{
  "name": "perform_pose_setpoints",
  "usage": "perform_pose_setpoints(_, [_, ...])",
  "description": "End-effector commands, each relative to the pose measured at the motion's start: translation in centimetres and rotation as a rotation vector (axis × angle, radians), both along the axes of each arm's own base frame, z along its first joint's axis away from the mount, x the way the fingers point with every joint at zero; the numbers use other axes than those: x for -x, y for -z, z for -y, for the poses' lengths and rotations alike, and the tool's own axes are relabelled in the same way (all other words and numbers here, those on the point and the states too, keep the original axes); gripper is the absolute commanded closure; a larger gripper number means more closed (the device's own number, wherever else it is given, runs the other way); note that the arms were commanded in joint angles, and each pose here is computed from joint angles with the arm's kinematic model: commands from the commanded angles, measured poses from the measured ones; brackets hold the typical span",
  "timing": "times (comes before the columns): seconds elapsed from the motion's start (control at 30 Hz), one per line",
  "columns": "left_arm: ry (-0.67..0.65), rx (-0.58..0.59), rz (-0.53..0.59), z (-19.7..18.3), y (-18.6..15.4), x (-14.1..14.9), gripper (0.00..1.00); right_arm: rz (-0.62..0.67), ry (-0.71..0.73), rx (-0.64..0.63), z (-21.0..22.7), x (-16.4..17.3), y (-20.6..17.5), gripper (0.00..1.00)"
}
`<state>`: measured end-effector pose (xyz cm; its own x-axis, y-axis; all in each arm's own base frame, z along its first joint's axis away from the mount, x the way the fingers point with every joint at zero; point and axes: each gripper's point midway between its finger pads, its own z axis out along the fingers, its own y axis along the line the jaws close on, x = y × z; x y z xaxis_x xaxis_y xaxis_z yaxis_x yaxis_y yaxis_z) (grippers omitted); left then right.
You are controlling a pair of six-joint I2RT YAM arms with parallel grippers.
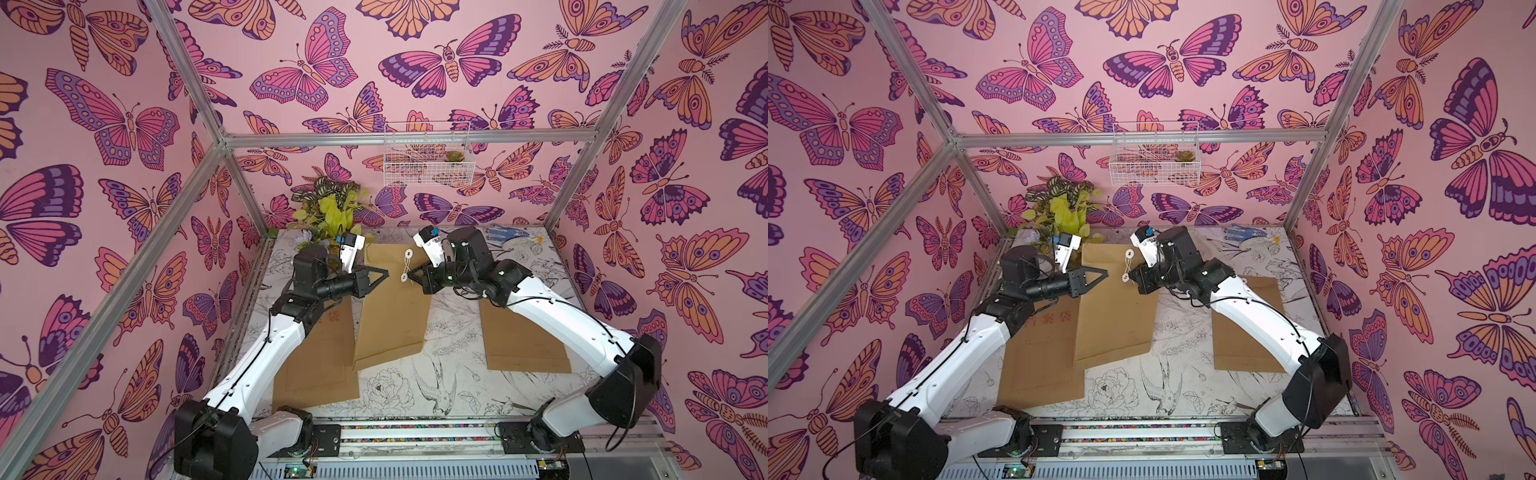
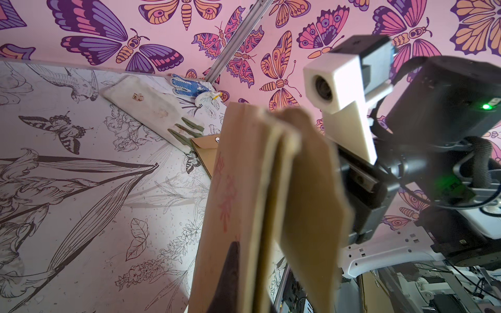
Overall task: Close the mouth of the file bag
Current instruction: Close the file bag.
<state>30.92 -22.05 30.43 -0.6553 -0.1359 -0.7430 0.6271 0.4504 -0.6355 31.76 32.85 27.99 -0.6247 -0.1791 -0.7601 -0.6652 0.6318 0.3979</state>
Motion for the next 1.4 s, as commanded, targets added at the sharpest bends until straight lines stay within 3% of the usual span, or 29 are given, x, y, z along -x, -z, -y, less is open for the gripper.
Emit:
perform_pose_setpoints(0.0, [0.013,0.028,0.049,0.1,-1.5,0.5,1.0,0.062,0.011,-0.091,-0.4,-0.6,-2.2,1.0])
perform_pose_setpoints(0.5, [0.028,0.052,0.066,0.1,-2.8,1.2,1.0,0.121,0.036,-0.206,-0.9,-1.2,-0.8,0.97])
perform_pose_setpoints(0.67, [0.036,0.055,0.065,0.2,-2.9,1.1,1.0,0.123,0.018,-0.232,-1.4,-1.3,-0.7,0.91])
perform_pose_setpoints(1.0, [0.034,0.058,0.075,0.3,-3.4,1.0,1.0,0.146,0.045,-0.211,-1.1,-1.8,0.5,0.85])
perform_pose_setpoints(1.37, [0.038,0.061,0.069,0.3,-3.4,1.2,1.0,0.149,0.047,-0.243,-1.7,-2.4,0.8,0.85])
